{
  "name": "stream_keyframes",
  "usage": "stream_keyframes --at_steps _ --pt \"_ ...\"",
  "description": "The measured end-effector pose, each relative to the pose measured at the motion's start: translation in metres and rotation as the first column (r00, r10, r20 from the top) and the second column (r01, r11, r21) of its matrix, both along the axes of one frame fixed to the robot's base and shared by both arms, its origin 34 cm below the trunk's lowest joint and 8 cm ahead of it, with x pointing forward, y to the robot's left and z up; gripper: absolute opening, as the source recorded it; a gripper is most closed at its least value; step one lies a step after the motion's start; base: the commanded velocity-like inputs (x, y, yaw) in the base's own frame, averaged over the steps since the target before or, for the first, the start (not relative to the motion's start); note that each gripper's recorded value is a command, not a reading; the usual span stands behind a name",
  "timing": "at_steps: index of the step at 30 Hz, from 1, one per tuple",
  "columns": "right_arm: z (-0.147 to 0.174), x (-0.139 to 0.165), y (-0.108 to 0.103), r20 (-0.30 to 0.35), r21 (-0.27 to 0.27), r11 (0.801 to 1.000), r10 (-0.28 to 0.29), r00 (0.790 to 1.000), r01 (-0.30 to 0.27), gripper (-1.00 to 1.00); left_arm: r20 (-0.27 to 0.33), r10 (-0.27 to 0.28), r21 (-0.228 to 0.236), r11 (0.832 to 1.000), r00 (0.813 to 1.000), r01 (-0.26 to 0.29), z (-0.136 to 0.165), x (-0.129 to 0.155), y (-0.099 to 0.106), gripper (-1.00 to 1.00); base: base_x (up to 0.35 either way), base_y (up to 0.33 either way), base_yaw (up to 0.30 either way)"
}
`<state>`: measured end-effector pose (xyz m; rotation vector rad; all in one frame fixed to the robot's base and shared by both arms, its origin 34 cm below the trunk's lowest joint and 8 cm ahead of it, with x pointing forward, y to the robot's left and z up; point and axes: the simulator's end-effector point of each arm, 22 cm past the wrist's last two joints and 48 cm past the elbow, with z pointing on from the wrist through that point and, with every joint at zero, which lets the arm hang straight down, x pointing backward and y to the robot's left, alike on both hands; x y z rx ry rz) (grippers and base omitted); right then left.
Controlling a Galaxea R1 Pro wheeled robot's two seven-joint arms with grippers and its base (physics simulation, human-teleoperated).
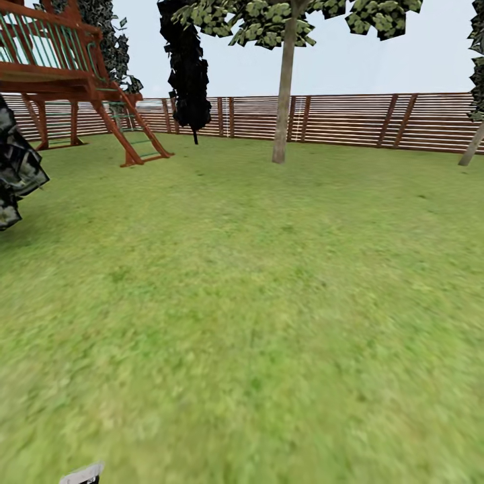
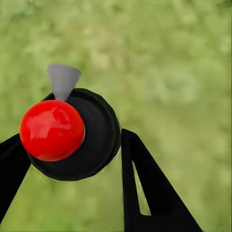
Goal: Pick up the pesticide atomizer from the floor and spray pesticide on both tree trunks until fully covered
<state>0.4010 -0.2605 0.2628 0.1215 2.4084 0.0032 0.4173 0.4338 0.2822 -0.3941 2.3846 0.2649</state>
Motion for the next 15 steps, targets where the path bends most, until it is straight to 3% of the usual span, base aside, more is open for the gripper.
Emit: stream_keyframes --at_steps 15 --pt "-0.0001 -0.0001 0.0 0.0 0.0 1.0 0.0 1.0 0.0 1.0 0.0 0.0 0.001 1.0 1.0 0.0 0.0001 0.0 0.0005 -1.0 0.335 0.08 0.0"
